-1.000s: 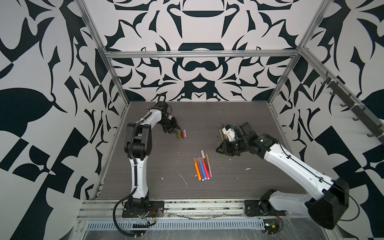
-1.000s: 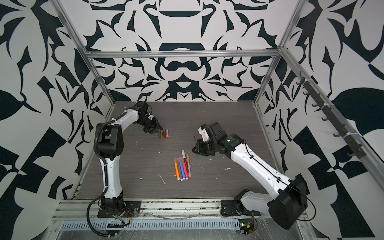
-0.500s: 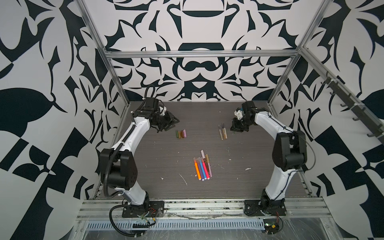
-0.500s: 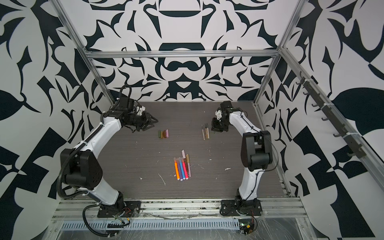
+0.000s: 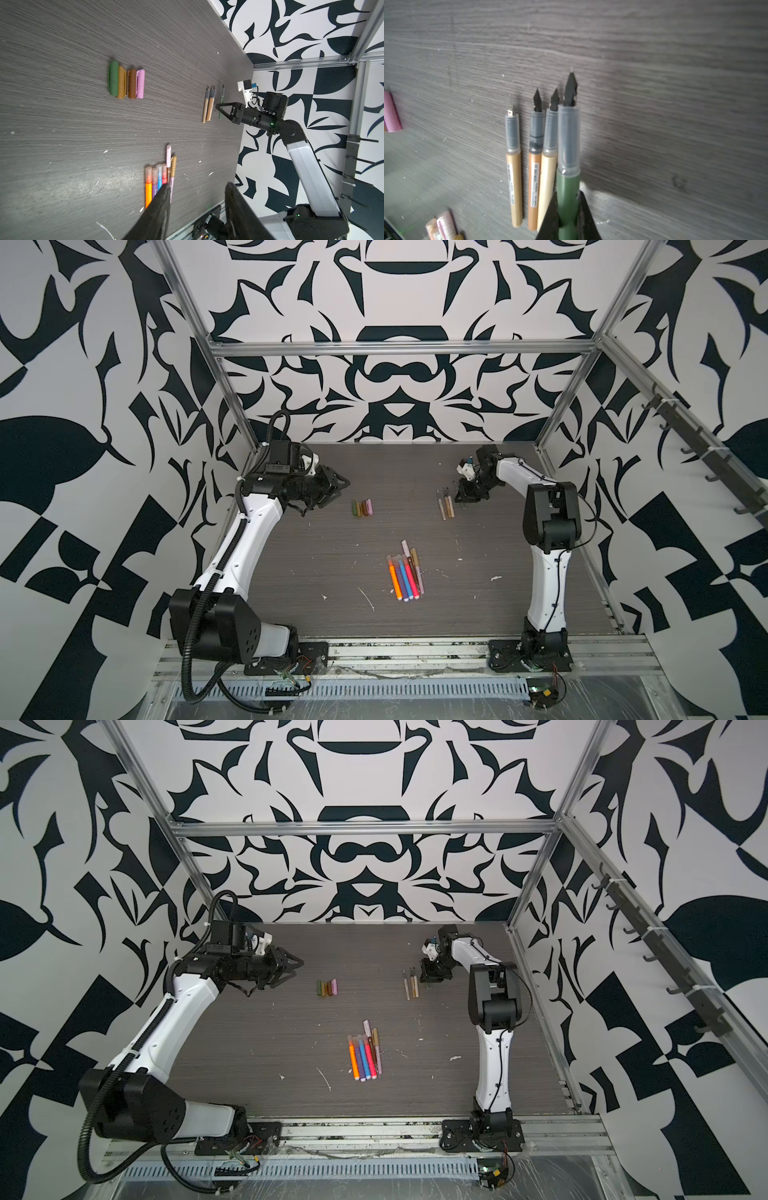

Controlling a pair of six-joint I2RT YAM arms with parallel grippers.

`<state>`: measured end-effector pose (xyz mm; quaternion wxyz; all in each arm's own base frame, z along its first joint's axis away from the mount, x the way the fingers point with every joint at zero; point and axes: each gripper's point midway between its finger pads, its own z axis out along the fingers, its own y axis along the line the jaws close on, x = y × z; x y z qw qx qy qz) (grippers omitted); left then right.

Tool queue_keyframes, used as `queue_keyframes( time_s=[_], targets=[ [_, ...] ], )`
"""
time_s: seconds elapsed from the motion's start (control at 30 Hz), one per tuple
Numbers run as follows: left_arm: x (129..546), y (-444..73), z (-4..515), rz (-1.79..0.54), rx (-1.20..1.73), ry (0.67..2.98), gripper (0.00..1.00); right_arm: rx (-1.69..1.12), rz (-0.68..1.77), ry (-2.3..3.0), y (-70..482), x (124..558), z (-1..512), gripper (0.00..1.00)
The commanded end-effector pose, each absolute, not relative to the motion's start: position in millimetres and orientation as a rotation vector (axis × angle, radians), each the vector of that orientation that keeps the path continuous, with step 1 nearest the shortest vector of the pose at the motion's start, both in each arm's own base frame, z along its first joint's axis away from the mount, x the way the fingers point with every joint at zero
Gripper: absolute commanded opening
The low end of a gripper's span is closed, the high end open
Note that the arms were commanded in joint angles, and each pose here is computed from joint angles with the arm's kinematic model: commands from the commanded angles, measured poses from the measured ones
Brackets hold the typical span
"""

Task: Open the pen caps
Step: 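Set the uncapped green pen beside the tan pens and raise both grippers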

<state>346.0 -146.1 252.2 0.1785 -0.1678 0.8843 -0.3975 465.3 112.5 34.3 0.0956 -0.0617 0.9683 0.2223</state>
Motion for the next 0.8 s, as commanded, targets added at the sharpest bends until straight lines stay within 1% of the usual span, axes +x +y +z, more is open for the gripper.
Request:
queue_keyframes(
  time_s=[0.0, 0.13, 0.23, 0.37, 0.53, 0.77],
  targets=[
    [345, -142, 244, -1.105, -0.503, 2.551, 0.46, -0.179, 0.714, 2.810, 117, 463, 56, 0.00],
    [354, -144, 243, -1.116, -0.492, 2.560, 0.46, -0.164, 0.748, 2.811, 116, 458, 55, 0.00],
    [360, -146, 243, -1.127, -0.488, 2.562, 0.46, -0.159, 0.776, 2.815, 118, 455, 53, 0.04],
    [366, -146, 244, -1.132, -0.488, 2.562, 0.46, -0.152, 0.808, 2.808, 121, 454, 53, 0.18],
    [365, -146, 247, -1.130, -0.480, 2.561, 0.46, -0.120, 0.848, 2.782, 122, 459, 58, 0.25],
    [362, -146, 249, -1.128, -0.480, 2.557, 0.46, -0.095, 0.881, 2.757, 122, 465, 65, 0.27]
  ],
)
